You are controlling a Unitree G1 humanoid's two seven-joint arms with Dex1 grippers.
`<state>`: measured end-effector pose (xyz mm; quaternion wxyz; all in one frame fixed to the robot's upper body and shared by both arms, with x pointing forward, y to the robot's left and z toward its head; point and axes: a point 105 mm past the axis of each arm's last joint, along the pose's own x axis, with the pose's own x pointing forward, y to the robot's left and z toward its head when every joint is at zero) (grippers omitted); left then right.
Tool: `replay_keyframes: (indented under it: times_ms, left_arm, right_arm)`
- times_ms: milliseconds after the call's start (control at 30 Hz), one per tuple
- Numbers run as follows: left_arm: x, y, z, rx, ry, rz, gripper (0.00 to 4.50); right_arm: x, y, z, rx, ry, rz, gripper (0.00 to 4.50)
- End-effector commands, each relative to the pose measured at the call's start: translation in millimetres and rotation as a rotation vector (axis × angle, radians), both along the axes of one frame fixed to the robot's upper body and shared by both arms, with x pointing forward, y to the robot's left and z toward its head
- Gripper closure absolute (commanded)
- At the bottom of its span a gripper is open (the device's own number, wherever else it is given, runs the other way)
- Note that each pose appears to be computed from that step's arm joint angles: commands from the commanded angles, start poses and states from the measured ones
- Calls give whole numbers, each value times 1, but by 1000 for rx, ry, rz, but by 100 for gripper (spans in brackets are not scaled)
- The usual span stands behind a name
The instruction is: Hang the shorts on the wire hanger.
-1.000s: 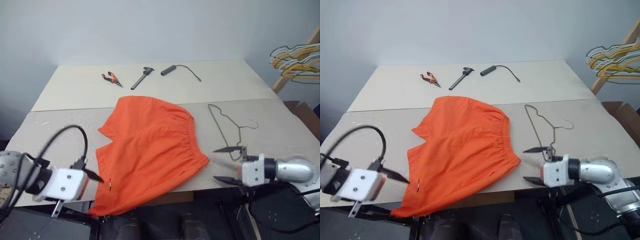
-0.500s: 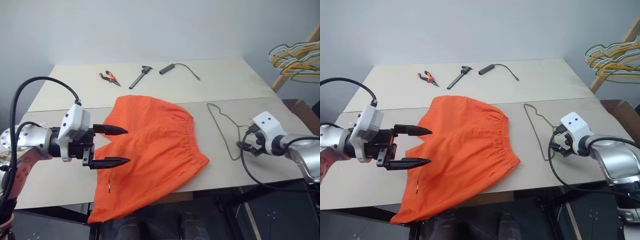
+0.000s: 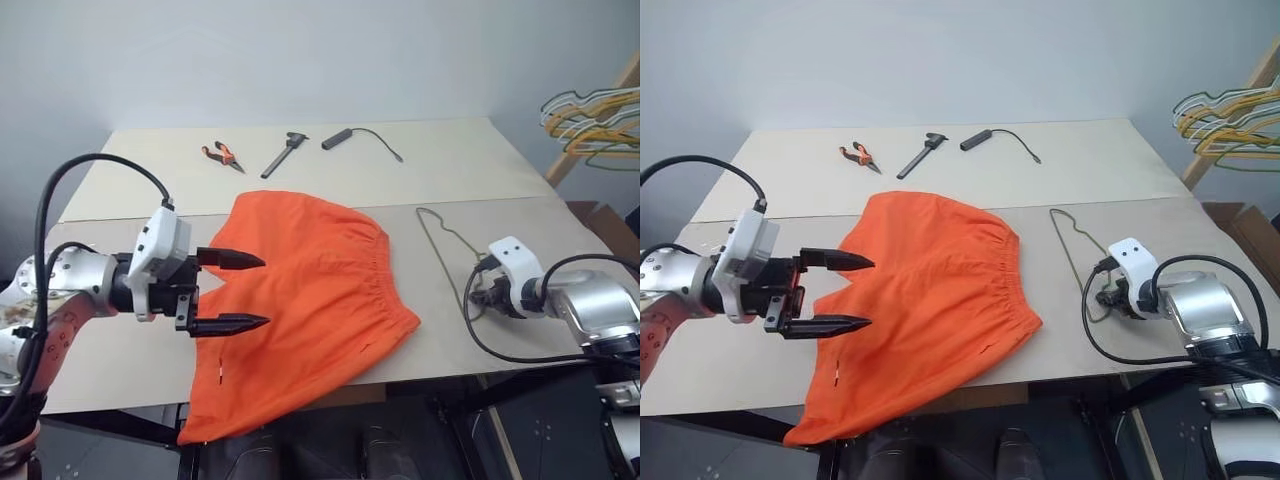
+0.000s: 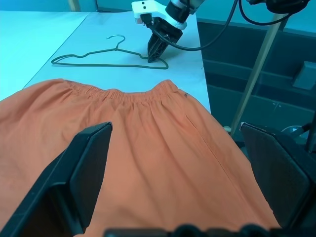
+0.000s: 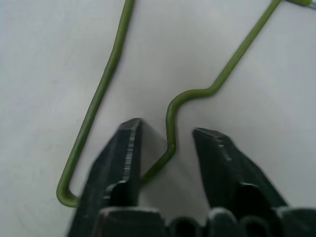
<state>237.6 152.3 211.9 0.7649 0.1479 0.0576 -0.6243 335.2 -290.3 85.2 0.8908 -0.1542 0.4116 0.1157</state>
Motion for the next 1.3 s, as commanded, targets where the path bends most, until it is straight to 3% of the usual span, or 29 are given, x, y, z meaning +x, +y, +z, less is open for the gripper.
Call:
replay_keyframes:
  times_ms: [33,100,233,333,500,567,700,833,1033,1300]
  left_arm:
    - [-2,-1,7,-1,-41,-11,0]
    - [-1,0,7,3,-47,-9,0]
    - [3,0,7,4,-56,-6,0]
    - [10,-1,11,-8,-70,9,0]
    - [31,2,25,-54,-96,84,0]
    - [37,3,30,-64,-99,107,0]
    - [55,9,48,-90,-59,178,0]
    - [65,12,57,-90,-1,212,0]
    - [77,4,41,23,82,216,0]
    - [85,-26,22,105,171,117,0]
  right_arm:
    - [-8,-11,-3,-19,31,-39,390]
    - [-8,-11,-1,-50,13,-20,448]
    - [-2,-9,11,-110,-61,18,448]
    - [15,-2,44,-208,-254,106,448]
    - [32,30,102,-579,-682,490,448]
    - [33,40,111,-671,-776,605,448]
    - [34,66,129,-1020,-1008,914,448]
    - [37,87,142,-1246,-1231,1097,448]
    - [33,119,157,-1295,-1455,1232,448]
    - [34,140,163,-1294,-1519,1296,448]
